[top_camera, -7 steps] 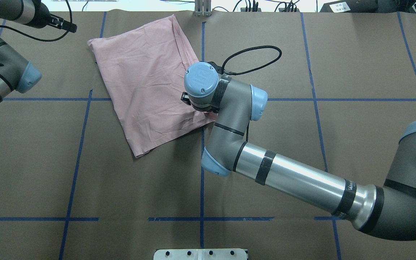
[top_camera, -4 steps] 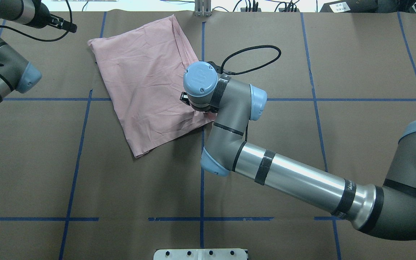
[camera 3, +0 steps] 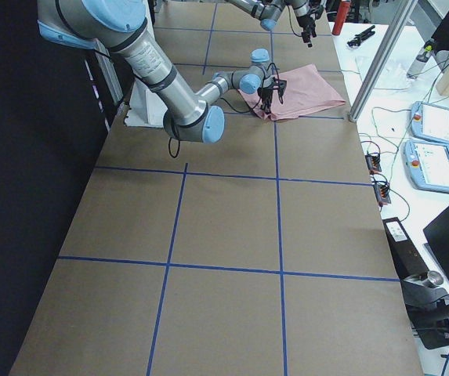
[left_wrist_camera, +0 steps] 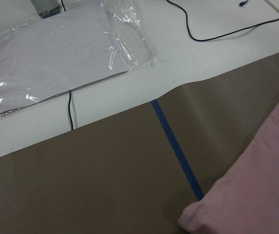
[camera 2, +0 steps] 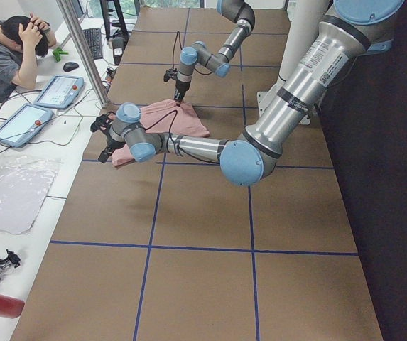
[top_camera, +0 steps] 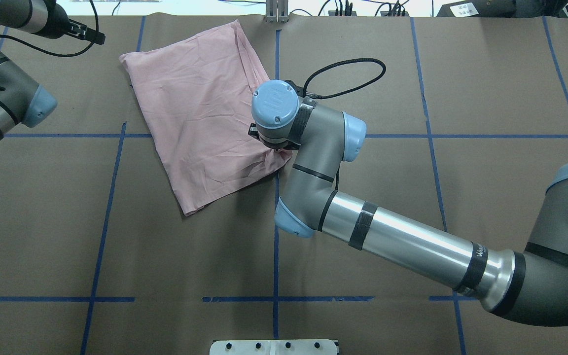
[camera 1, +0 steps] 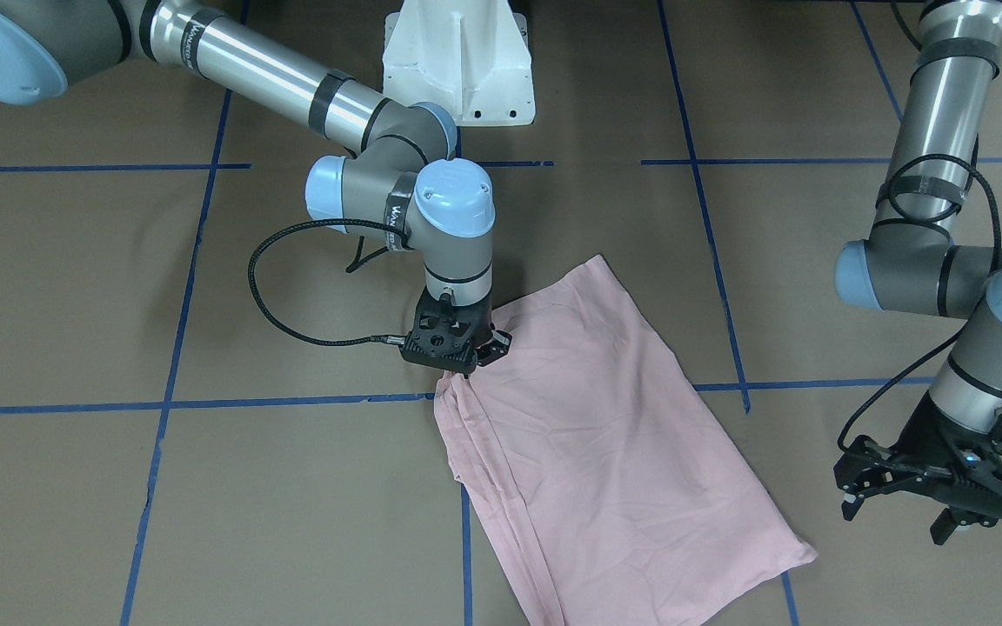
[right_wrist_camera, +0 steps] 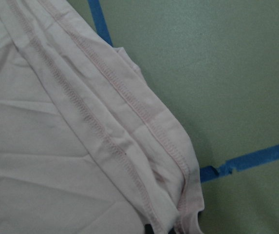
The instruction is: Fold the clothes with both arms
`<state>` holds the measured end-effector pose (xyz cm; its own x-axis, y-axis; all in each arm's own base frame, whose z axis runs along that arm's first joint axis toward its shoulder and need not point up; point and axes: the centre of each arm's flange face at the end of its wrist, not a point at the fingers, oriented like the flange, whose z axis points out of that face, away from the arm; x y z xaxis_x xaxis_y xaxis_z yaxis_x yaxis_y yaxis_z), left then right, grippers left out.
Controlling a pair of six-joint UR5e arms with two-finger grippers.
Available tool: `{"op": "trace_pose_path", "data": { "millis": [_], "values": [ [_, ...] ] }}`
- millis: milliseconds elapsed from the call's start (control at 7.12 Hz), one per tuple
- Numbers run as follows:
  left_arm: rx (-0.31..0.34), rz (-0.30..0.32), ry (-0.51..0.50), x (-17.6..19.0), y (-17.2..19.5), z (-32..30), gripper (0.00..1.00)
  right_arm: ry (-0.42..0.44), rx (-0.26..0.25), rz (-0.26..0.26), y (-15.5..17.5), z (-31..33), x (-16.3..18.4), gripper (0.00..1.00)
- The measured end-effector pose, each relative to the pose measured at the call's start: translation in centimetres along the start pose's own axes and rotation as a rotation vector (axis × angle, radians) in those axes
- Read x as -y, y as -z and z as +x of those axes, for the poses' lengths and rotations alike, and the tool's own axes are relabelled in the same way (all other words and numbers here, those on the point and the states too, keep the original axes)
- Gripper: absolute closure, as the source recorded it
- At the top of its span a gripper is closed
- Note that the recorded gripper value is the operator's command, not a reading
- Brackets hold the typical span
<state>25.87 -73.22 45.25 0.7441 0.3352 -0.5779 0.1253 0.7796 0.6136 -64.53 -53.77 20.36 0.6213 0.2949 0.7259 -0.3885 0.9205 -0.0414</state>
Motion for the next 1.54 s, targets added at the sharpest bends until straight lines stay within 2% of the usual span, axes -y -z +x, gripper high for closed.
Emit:
{"op": "trace_pose_path", "data": {
  "millis": [281,561,842,1123,1263,1544],
  "values": [
    [-0.003,0.0,0.001,0.1,0.0,0.1,0.0,0.0,0.032,-0.001,1.8,1.8,0.6,1.0],
    [-0.008,0.002,0.01,0.2,0.2,0.5,0.0,-0.006,0.073,0.004,5.0,8.0,-0.8,1.0],
    [-0.03,0.011,0.038,0.4,0.4,2.3,0.0,-0.038,0.115,0.022,7.6,14.7,-7.1,1.0],
    [-0.071,0.009,0.109,0.3,1.3,6.2,0.0,-0.072,0.144,0.045,8.7,16.9,-13.8,1.0],
    [-0.102,-0.003,0.166,-0.3,2.5,9.5,0.0,-0.074,0.15,0.056,8.7,17.0,-16.0,1.0],
    [-0.192,-0.075,0.309,-4.6,7.8,20.4,0.0,-0.071,0.153,0.065,8.7,17.1,-17.4,1.0]
  ]
}}
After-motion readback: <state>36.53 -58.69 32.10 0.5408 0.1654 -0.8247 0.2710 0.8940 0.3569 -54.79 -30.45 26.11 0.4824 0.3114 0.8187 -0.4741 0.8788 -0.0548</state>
